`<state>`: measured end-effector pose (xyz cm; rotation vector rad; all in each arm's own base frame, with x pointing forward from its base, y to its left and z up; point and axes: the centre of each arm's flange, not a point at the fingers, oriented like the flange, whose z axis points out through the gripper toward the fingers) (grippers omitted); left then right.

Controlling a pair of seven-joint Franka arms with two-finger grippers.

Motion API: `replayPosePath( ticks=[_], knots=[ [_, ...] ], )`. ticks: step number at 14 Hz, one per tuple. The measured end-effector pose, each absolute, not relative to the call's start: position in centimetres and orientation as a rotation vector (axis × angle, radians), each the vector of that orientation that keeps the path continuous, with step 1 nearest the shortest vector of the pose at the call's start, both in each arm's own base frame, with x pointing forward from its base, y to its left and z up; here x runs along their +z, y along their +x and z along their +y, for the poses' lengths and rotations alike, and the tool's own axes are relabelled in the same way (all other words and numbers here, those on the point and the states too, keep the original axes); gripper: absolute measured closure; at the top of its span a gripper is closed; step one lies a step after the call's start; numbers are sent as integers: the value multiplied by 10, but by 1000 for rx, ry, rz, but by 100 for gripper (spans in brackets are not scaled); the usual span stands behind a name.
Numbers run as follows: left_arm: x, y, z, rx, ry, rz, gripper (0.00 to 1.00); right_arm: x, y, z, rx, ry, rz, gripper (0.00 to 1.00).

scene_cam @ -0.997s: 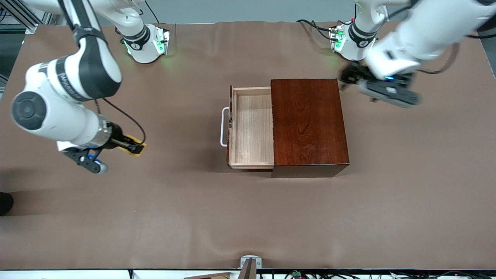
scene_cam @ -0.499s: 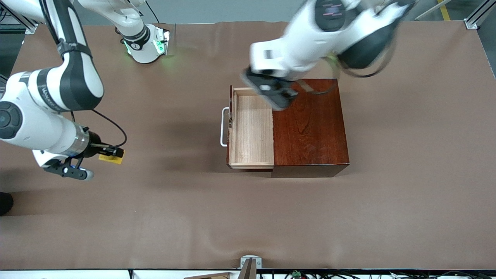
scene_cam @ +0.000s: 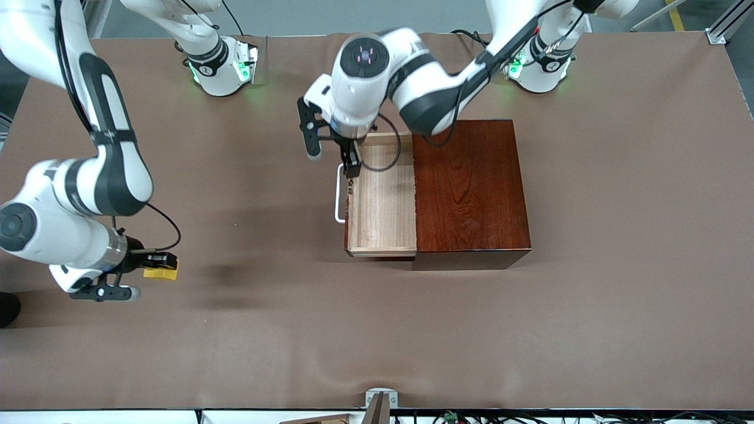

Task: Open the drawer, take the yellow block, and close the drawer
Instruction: 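Carry the block away with the right gripper while the left gripper reaches the drawer, then push the drawer shut with the left gripper while the right gripper drops the block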

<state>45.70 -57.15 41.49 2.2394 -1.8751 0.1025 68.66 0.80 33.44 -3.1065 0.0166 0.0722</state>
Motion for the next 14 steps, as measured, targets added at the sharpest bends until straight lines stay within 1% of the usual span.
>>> replayPosePath(
  ticks=[3, 4, 8, 14],
  knots=[
    [375, 477, -570, 155, 2119, -2071, 0, 309, 692, -4, 57, -3124, -38, 44],
    [365, 476, -575, 175, 2107, -2123, 0, 301, 693, -10, 55, -3124, -51, 44],
    [344, 449, -609, 257, 2097, -2186, 0, 263, 697, -30, 41, -3126, -39, 44],
    [314, 467, -601, 255, 2143, -2152, 0, 230, 695, -37, 81, -3124, -23, 44]
  ],
)
